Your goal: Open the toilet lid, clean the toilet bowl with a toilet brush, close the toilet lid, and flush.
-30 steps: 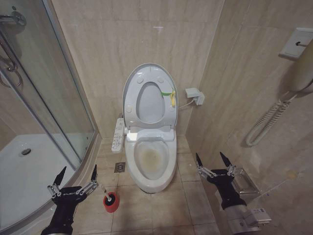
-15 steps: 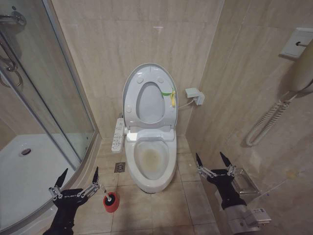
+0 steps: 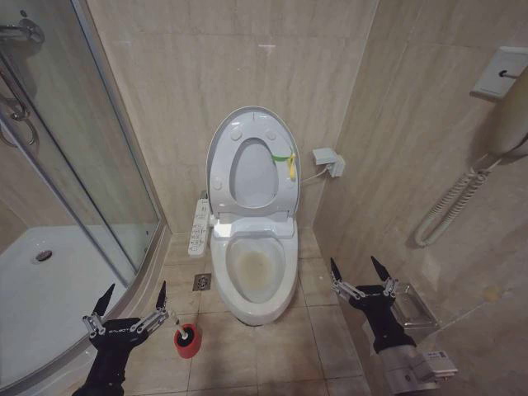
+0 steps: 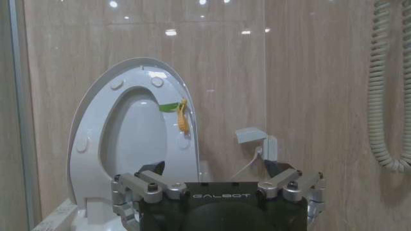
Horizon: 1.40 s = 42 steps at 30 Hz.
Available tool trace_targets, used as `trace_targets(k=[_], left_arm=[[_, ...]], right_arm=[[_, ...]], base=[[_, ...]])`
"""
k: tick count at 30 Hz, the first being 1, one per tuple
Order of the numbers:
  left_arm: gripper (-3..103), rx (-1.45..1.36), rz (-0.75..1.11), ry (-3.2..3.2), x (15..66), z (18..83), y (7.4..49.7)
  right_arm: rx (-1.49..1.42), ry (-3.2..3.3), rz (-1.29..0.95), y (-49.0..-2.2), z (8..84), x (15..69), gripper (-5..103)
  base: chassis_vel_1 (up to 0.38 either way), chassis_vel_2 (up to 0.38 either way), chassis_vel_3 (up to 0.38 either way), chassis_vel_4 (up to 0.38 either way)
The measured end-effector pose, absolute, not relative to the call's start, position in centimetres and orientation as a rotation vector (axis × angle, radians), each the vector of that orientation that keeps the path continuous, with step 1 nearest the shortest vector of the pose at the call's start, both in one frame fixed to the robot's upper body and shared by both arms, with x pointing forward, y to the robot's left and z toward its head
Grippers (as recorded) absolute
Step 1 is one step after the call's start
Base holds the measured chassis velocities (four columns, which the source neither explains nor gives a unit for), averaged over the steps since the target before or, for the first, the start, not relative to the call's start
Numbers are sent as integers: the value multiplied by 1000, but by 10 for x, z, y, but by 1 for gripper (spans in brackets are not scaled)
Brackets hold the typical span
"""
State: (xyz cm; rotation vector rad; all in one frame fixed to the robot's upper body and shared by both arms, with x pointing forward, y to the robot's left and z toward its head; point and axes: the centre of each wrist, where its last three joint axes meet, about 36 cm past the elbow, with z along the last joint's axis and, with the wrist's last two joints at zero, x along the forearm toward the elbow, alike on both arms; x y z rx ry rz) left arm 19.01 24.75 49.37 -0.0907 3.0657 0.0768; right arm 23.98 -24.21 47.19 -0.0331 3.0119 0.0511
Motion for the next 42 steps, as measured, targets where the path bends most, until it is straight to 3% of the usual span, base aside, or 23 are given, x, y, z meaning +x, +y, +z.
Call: trace_targets(k=[42], left_arm=[[100,-91,76,3067,190,493,248]], right_arm=[[-33,3012,51,-242,472,240,100]], base=[[0,0,0,0]])
